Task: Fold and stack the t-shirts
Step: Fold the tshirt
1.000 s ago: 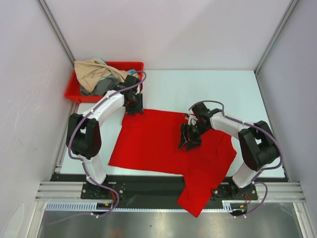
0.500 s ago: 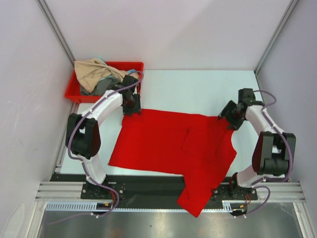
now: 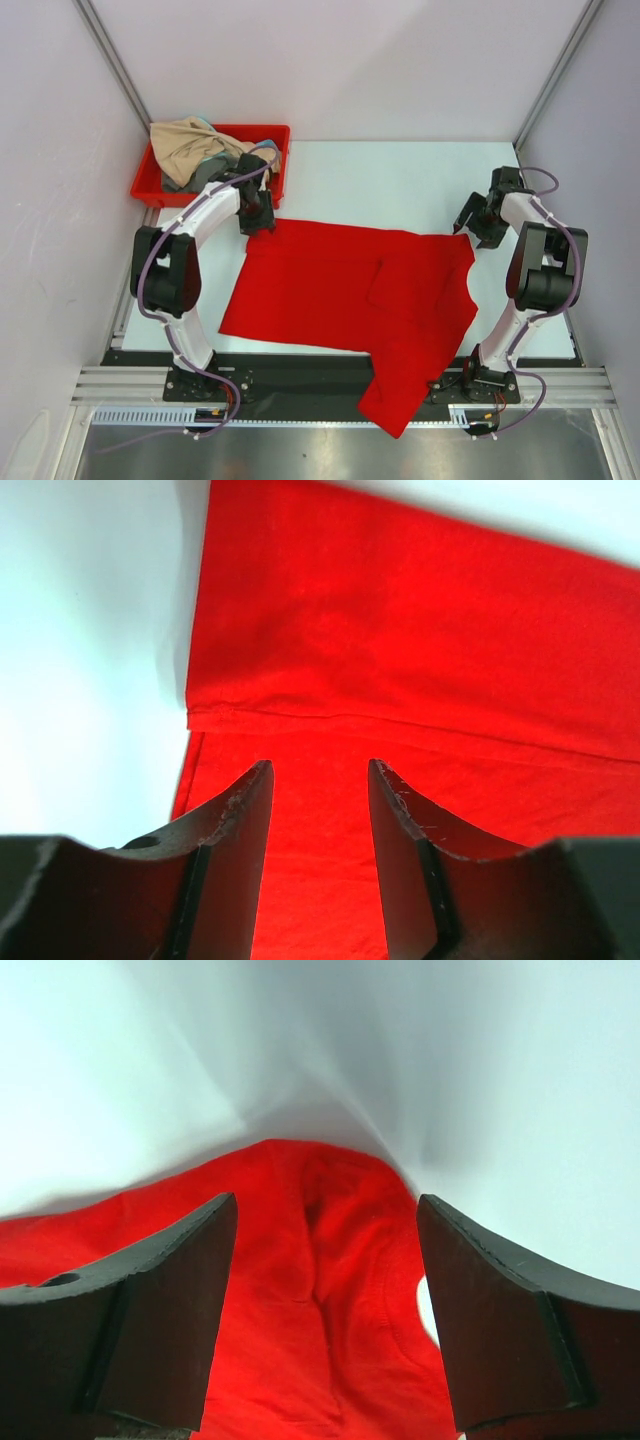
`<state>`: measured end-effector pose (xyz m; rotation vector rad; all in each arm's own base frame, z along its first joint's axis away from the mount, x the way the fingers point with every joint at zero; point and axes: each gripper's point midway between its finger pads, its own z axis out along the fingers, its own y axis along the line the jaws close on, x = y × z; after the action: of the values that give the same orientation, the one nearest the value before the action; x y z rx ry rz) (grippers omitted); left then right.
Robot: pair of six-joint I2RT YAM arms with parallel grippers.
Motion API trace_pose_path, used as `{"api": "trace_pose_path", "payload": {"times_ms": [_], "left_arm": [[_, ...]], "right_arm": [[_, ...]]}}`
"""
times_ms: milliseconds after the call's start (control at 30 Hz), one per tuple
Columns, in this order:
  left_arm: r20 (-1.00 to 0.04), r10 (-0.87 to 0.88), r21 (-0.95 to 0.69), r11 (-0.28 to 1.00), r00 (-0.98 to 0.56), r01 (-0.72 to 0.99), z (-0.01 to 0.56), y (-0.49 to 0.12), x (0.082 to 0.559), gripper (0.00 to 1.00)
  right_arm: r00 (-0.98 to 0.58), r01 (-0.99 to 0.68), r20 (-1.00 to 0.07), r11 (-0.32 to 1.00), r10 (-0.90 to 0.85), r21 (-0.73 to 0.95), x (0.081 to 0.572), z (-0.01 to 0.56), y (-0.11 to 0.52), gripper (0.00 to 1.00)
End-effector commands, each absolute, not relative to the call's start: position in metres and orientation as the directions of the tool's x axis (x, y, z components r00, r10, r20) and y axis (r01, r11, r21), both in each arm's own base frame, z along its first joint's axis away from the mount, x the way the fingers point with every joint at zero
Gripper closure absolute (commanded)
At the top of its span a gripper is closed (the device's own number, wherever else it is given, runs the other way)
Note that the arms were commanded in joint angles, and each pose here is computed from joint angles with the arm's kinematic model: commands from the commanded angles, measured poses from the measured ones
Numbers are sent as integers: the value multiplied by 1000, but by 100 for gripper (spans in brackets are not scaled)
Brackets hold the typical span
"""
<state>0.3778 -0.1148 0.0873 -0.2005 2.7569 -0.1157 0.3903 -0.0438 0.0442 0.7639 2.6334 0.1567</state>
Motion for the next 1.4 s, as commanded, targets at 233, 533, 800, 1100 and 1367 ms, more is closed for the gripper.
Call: {"api": "trace_pose_path", "payload": {"times_ms": [233,533,800,1100,1367], "left_arm": [[-413,-148,-167,982,-899,-85,110,-123,378,52],[-396,-141,-192,979,-908,-68,106,-124,376,51],[-390,-163,-212,974,-906,-84,107,-123,378,52],[-386,-168,-188,977,-907,-100,110,-120,382,52],[-347,-167,-180,978,-923,-109,102,-118,369,52]], "right_arm": [[-836,354,-367,912,409,209,396,31,-44,36],[-853,320,-382,935,355,153,392,20,-53,51],[-772,440,-495,897,399,38,420,26,-93,100],[-661,498,-636,867,399,27,507,57,-132,100],[-649,493,-654,870,387,26,556,49,-145,100]]}}
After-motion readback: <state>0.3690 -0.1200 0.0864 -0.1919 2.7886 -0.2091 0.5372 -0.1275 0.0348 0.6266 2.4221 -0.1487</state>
